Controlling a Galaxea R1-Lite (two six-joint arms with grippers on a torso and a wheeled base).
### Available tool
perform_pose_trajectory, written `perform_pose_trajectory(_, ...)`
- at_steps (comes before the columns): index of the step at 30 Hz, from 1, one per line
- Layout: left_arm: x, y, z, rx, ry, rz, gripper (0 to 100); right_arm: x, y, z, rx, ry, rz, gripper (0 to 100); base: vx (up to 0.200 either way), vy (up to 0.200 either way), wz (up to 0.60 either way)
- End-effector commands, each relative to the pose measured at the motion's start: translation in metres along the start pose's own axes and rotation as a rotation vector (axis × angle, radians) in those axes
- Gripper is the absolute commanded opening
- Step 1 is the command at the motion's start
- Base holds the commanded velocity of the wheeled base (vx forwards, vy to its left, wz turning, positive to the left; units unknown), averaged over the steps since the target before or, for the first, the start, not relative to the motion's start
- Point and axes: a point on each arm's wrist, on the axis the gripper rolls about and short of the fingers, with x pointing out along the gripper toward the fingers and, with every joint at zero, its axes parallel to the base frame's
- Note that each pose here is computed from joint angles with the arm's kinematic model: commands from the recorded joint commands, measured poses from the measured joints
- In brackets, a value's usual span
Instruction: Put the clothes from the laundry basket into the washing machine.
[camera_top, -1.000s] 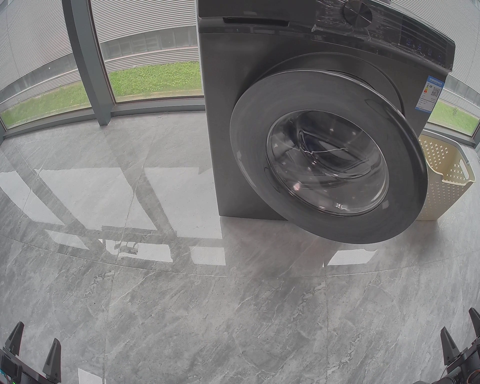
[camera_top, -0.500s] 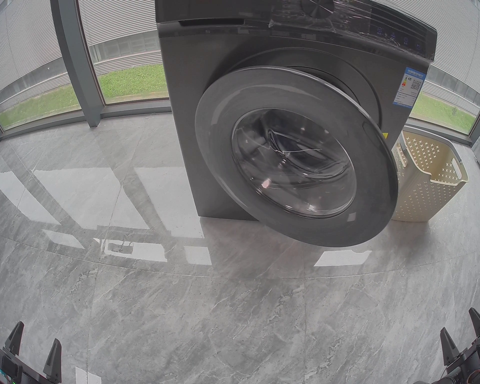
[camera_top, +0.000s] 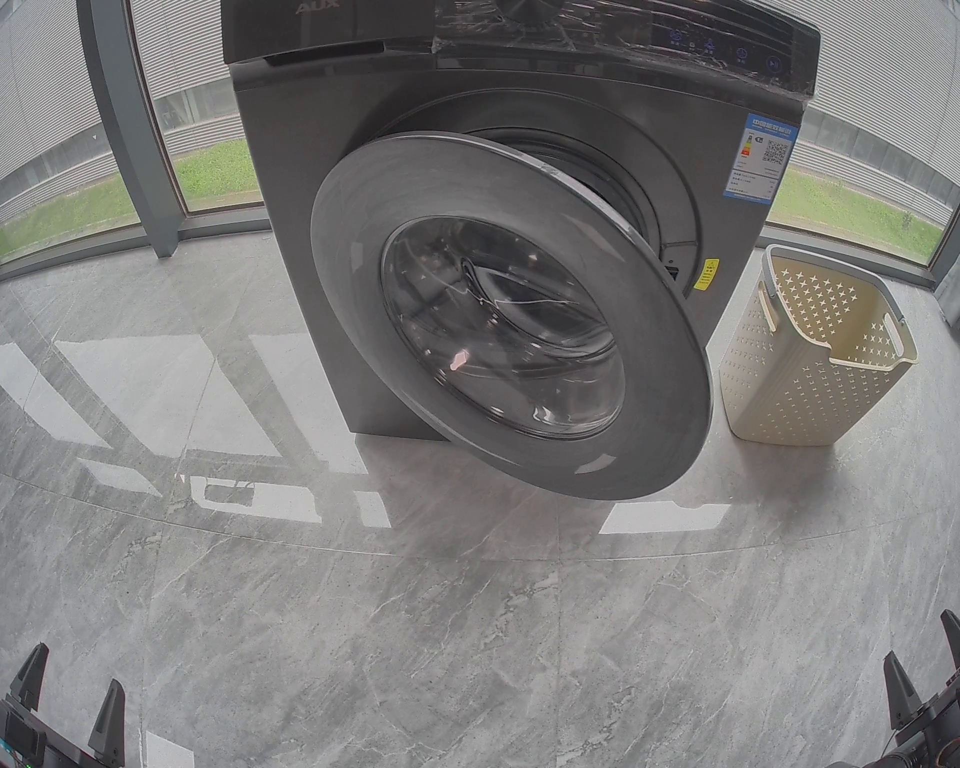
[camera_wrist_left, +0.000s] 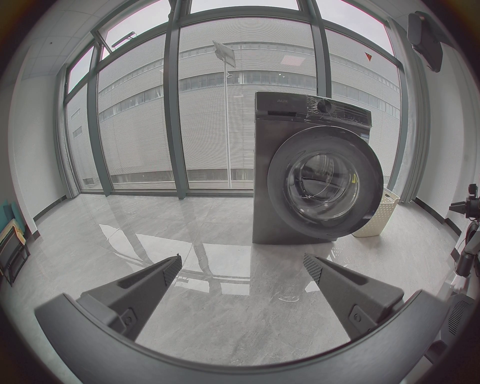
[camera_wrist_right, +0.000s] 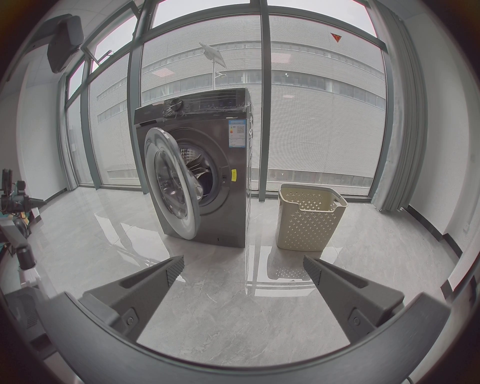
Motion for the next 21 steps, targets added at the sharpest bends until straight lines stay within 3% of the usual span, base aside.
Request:
perform_pose_trajectory(1,0.001,0.0,-0.005,0.001,0.008,0.0,100,-0.007,-0.001,0.024,0.068,-0.102,-0.004,100,0.0,0.0,0.0)
perform_pose_trajectory(4,0.0,0.0,-0.005,-0.001,0.005,0.0,100,-0.006,0.0,0.018,0.082,-0.062,0.007,100,0.0,0.0,0.0)
perform_pose_trajectory(7,0.001,0.0,-0.005,-0.005,0.009,0.002,100,-0.005,0.001,0.009,0.086,-0.005,0.051,100,0.0,0.2,0.0)
perform_pose_trajectory(12,0.0,0.0,-0.005,-0.001,0.006,-0.003,100,-0.001,0.002,0.012,0.09,0.037,0.115,100,0.0,0.2,0.0)
perform_pose_trajectory(15,0.0,0.0,-0.005,0.001,0.006,-0.002,100,0.006,0.003,0.02,0.098,0.082,0.156,100,0.0,0.2,0.0)
perform_pose_trajectory(18,0.001,0.0,-0.005,0.002,0.008,0.0,100,0.02,0.002,0.04,0.102,0.146,0.208,100,0.0,0.0,0.0)
perform_pose_trajectory(21,0.001,0.0,-0.005,0.004,0.008,0.0,100,0.042,0.001,0.053,0.06,0.22,0.244,100,0.0,0.0,0.0)
